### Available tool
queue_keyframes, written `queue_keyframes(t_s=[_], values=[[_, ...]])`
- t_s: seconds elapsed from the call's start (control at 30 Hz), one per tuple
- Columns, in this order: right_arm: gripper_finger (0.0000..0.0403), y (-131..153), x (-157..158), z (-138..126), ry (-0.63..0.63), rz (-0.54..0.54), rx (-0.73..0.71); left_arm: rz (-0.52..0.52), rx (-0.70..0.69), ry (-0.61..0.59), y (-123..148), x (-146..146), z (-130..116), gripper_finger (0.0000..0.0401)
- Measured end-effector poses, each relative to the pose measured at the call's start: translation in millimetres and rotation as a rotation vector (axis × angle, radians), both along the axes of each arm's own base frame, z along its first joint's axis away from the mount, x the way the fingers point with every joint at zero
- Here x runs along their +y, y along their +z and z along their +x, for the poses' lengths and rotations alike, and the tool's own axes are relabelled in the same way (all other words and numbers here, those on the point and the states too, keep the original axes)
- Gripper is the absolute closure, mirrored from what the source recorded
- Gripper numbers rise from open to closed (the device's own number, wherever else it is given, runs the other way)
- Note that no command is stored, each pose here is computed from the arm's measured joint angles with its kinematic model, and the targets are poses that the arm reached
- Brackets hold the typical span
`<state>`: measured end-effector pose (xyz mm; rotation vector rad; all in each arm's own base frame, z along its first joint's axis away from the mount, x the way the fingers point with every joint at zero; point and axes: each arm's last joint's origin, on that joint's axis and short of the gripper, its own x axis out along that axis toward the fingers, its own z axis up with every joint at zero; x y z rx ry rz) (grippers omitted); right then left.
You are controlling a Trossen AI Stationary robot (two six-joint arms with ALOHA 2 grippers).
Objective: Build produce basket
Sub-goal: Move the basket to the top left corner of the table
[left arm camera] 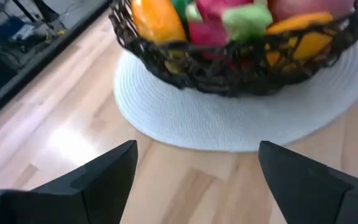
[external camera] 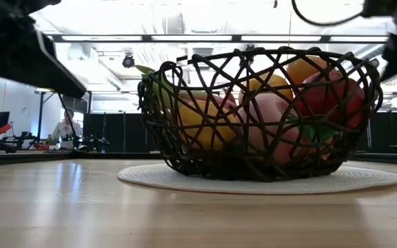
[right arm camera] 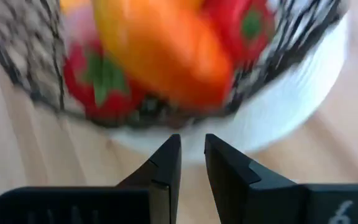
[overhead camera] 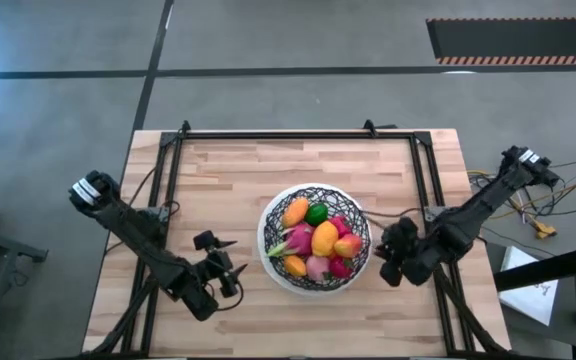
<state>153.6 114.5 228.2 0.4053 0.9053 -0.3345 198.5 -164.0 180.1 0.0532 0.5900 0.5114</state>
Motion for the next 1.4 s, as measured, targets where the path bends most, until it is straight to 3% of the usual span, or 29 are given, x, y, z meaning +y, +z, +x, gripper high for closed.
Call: queue_keyframes(t_s=[0.1, 0.33, 0.6, 0.9, 1.4], values=[[0.0338, -16.1, 13.1, -0.7, 0.012, 0.027, 0.093, -0.018, 0.003, 0.008, -6.3, 1.2, -4.5, 0.0084], [0.0338, -59.3, 33.0, 13.8, 0.006, -0.051, 0.247, -0.024, 0.041, -0.016, -8.5, 2.1, -7.0, 0.0084], [0.0338, -97.3, 40.7, 53.7, 0.088, -0.065, 0.208, -0.089, -0.031, -0.102, 26.4, 4.8, -24.8, 0.0084], [0.0338, -113.0, 4.7, 107.3, -0.013, -0.066, 0.108, -0.099, -0.212, -0.163, 59.8, 4.3, -41.0, 0.0084], [0.0338, -111.4, -72.0, 169.9, -0.117, -0.121, 0.040, -0.025, -0.158, -0.184, 33.3, -13.8, -26.2, 0.0084]])
